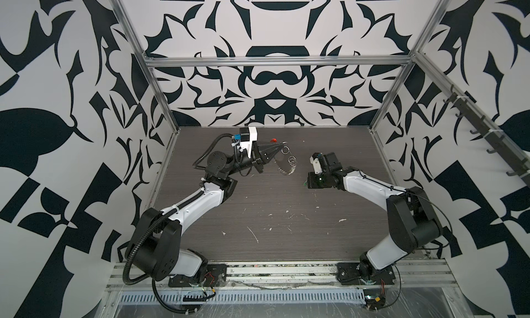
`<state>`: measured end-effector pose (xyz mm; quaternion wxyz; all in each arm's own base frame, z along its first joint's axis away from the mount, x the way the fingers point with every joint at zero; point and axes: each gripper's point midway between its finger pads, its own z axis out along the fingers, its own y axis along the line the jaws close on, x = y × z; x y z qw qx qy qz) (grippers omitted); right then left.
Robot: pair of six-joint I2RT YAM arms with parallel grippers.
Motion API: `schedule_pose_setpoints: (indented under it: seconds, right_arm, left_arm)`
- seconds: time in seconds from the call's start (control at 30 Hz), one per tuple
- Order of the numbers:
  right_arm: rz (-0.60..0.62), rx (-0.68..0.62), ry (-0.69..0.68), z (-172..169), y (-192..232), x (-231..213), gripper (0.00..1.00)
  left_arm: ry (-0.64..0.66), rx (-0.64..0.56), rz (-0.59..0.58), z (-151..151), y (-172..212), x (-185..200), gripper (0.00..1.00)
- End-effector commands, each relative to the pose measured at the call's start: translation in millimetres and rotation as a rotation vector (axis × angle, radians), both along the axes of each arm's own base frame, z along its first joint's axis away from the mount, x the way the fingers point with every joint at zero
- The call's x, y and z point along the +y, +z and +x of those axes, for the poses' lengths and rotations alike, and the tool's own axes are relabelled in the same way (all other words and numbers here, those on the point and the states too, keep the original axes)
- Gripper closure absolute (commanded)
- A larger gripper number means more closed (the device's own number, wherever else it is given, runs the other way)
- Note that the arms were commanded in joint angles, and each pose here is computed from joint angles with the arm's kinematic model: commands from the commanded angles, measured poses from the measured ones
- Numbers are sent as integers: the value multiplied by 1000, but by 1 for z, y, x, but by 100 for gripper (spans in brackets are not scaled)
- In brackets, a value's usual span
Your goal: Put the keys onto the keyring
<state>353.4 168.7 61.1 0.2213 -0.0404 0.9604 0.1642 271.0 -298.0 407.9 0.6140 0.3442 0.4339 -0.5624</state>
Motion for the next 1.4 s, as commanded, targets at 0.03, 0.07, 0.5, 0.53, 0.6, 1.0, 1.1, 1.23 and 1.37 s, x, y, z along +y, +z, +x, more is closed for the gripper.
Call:
schedule_pose_setpoints:
  seconds: [0.03,0.07,0.5,0.53,0.6,1.0,1.1,1.23,1.37]
  right_arm:
    - [-16,2,-29,9,2,0,100]
    - [-20,10,-30,9,-1,0,100]
    - [-31,79,-25,13,-20,4,100]
    - [-32,79,-23,13,-19,4,100]
    - [-34,68,-14,12,-12,4,100]
    - [25,-269,78,23,142,5,52]
    - [147,-397,152,22,194,24,57]
    - [365,-558,321,5,254,57,75]
    - [555,-599,476,-20,287,81,76]
  left_arm:
    - [5,0,-85,-2,20,9,100]
    - [9,5,-90,-1,22,10,100]
    - [37,50,-100,3,22,13,100]
    - [39,50,-92,4,21,13,100]
    - [41,50,-77,4,18,11,100]
    - [3,48,86,3,-7,2,100]
    - [-17,70,141,7,-21,1,100]
    - [-73,114,203,12,-36,1,100]
    - [-96,137,214,16,-38,3,100]
